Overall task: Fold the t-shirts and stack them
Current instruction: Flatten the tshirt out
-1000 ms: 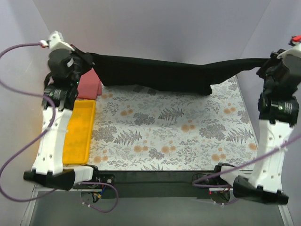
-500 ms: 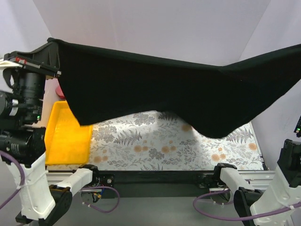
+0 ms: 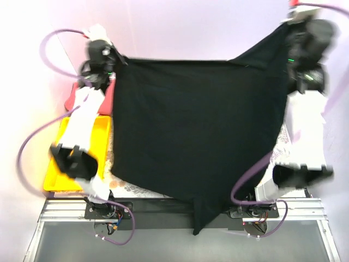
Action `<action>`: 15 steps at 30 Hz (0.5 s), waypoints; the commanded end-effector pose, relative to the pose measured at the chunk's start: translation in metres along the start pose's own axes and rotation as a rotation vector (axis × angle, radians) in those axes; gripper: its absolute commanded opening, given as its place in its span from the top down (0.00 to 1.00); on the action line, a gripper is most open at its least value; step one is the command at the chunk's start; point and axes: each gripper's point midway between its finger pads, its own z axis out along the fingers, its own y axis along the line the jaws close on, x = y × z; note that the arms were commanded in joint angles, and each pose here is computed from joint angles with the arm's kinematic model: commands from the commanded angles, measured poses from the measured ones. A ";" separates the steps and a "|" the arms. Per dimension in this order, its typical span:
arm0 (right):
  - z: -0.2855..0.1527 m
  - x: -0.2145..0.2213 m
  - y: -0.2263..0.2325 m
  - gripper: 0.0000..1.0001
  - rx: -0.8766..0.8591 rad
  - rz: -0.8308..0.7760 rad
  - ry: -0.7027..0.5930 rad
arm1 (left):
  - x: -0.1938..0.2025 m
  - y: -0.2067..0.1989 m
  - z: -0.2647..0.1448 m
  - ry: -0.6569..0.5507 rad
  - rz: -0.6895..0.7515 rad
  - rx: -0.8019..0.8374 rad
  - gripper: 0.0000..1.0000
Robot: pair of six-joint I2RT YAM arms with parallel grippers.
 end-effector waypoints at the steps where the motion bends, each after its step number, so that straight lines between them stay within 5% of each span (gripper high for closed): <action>1: 0.059 0.115 0.046 0.99 -0.063 -0.006 0.180 | 0.069 0.043 0.066 0.111 0.029 -0.121 1.00; 8: 0.095 0.293 0.107 0.99 -0.136 -0.027 0.434 | 0.208 0.114 0.144 0.331 0.034 -0.258 1.00; 15: 0.085 0.390 0.138 0.99 -0.192 -0.038 0.601 | 0.268 0.147 0.170 0.427 0.027 -0.284 1.00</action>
